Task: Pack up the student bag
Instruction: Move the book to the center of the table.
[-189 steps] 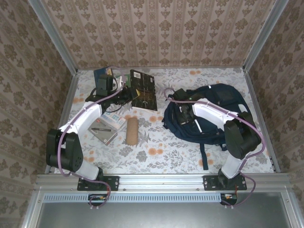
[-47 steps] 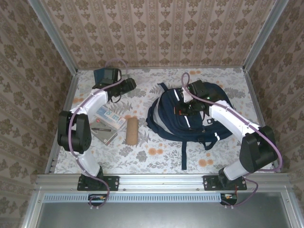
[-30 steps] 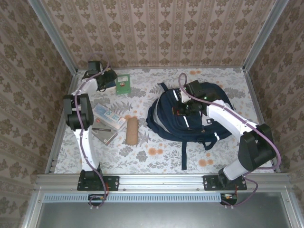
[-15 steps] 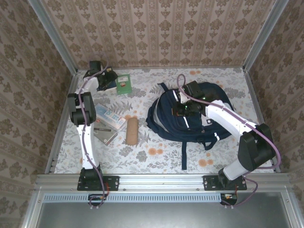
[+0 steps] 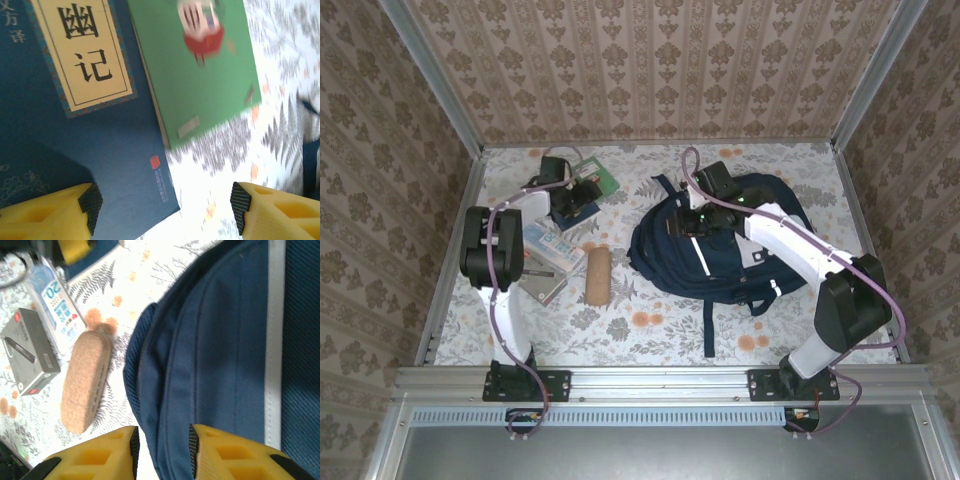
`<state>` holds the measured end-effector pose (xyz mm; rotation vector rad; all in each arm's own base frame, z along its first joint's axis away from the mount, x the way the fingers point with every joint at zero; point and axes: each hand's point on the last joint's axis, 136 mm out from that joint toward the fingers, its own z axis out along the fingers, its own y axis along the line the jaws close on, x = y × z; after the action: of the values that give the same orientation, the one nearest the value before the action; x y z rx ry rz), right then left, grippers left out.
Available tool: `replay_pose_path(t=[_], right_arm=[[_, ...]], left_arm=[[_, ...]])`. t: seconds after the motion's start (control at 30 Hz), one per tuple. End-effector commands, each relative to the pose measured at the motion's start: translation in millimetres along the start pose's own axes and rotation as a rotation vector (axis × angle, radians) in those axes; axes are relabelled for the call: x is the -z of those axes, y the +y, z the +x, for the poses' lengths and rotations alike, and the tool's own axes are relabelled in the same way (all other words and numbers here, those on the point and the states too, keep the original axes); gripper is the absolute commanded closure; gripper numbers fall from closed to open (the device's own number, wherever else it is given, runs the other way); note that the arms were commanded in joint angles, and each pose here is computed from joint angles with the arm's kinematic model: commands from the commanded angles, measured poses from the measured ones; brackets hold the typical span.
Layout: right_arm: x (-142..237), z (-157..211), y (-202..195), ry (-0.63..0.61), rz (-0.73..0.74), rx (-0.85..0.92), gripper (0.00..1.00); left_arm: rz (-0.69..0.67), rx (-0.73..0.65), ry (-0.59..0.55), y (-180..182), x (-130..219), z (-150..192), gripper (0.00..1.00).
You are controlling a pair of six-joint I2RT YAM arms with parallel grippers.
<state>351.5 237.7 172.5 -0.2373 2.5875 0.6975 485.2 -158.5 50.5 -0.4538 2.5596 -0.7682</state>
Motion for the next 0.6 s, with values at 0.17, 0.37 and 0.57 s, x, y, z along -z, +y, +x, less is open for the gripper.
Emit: replay_pose_path(t=[0.17, 0.37, 0.57], right_arm=[[-28.4, -18.0, 39.4, 0.011, -0.068, 0.047, 0.64], [-58.2, -35.6, 65.1, -0.004, -0.100, 0.050, 0.62], [-99.1, -43.8, 73.3, 0.013, -0.101, 0.032, 0.66]], left_arm=[[-0.029, 0.026, 0.128, 3.9, 7.8, 81.3, 0.26], [-0.006, -0.013, 0.064, -12.1, 43.6, 73.1, 0.24], [-0.021, 0.005, 0.010, 4.3, 67.8, 59.0, 0.23]])
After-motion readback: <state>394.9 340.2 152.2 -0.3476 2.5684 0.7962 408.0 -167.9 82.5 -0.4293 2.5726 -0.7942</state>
